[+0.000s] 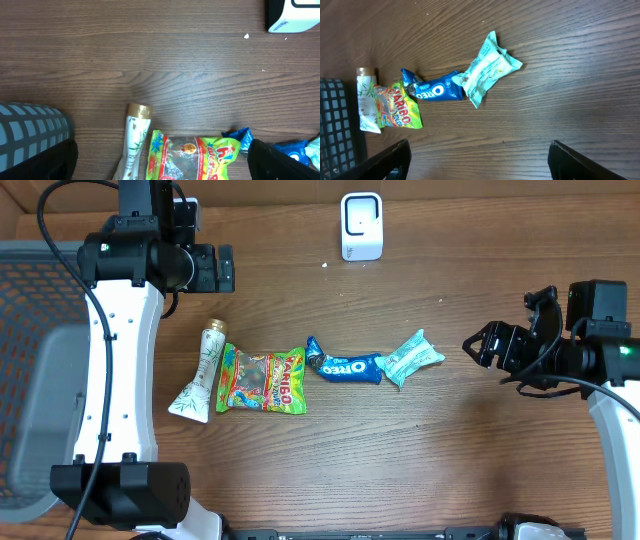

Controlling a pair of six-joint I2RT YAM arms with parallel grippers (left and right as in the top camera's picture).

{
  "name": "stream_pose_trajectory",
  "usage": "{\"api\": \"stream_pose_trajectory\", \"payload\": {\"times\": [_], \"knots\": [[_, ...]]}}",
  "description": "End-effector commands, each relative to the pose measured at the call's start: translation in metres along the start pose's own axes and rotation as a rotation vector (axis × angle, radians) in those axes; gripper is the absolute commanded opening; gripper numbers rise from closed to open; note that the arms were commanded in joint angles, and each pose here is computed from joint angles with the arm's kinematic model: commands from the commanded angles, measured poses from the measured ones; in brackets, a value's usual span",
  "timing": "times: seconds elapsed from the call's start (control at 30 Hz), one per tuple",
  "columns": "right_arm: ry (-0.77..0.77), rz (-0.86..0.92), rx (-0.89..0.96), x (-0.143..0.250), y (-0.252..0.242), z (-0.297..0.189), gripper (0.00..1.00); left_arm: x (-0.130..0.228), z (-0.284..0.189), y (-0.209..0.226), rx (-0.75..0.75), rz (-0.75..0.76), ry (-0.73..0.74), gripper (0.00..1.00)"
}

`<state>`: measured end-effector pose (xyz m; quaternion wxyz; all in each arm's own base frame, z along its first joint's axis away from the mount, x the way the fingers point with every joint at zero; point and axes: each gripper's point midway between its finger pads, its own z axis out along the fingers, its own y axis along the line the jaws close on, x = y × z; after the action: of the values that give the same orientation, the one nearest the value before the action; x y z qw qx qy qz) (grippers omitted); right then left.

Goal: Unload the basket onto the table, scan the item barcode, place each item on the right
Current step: 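Move the right gripper from rest toward the green wipes pack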

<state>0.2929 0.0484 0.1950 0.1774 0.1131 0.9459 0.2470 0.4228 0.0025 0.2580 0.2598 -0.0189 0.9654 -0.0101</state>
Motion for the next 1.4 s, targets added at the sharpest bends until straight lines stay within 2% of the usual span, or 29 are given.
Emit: {"api": "stream_pose_trajectory", "payload": {"times": [0.0, 1.37], "knots": [[-0.008, -0.010, -0.001, -0.0009, 0.0014, -0.0005, 0.88, 0.0010, 0.0002, -0.0045, 0.013, -0.012, 0.002, 1.00], [-0.020, -0.022, -0.005, -0.0040, 0.0025, -0.0004, 0.89, 0.0010, 0.0002, -0.0045, 0.014, -0.012, 0.002, 1.00]]}}
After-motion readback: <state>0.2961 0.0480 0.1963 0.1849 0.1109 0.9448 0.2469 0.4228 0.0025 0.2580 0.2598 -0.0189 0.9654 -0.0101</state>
